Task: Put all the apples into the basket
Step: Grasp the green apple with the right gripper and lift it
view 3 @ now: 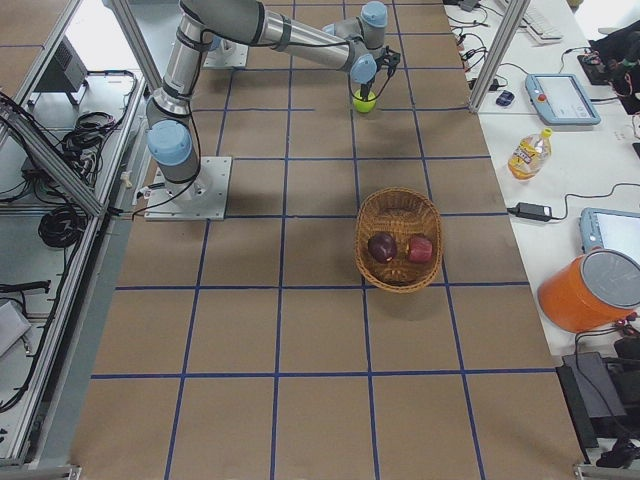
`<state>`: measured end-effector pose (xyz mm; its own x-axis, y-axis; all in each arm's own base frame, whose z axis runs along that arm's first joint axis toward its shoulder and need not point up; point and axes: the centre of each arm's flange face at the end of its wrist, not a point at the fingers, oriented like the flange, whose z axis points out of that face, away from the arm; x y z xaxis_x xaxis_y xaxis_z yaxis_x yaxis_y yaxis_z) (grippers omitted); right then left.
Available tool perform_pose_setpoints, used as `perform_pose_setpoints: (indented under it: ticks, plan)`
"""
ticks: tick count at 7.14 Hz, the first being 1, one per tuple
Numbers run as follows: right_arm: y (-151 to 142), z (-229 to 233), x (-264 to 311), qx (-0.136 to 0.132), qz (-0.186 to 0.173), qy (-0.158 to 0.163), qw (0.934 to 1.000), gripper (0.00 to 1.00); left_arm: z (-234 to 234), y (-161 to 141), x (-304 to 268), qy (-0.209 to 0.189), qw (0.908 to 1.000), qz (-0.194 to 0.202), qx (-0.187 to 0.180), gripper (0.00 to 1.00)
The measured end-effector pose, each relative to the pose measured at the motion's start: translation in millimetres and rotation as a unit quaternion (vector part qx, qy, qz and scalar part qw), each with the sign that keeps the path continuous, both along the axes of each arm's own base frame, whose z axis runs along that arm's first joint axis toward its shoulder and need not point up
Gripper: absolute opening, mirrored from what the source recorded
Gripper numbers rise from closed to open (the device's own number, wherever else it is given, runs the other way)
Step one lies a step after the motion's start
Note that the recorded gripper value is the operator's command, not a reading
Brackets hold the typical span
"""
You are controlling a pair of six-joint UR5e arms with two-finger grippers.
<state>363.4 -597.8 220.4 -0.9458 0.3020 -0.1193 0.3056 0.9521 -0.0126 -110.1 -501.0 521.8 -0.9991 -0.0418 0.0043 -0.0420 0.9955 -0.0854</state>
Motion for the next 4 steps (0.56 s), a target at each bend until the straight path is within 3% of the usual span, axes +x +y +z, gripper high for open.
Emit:
perform_pose_setpoints:
  ticks: [2, 3, 4]
  plan:
    - [1, -9, 0, 0.008, 0.003, 0.007, 0.9999, 1.0, 0, 0, 0, -0.006, 1.0, -0.003, 0.0, 1.0]
    - [2, -13, -1, 0.011, 0.004, 0.009, 0.9999, 0.93, 0, 0, 0, -0.006, 1.0, -0.003, -0.001, 1.0]
    - [1, -18, 0, 0.014, 0.005, 0.01, 0.9998, 0.61, 0, 0, 0, -0.006, 1.0, -0.003, -0.001, 1.0]
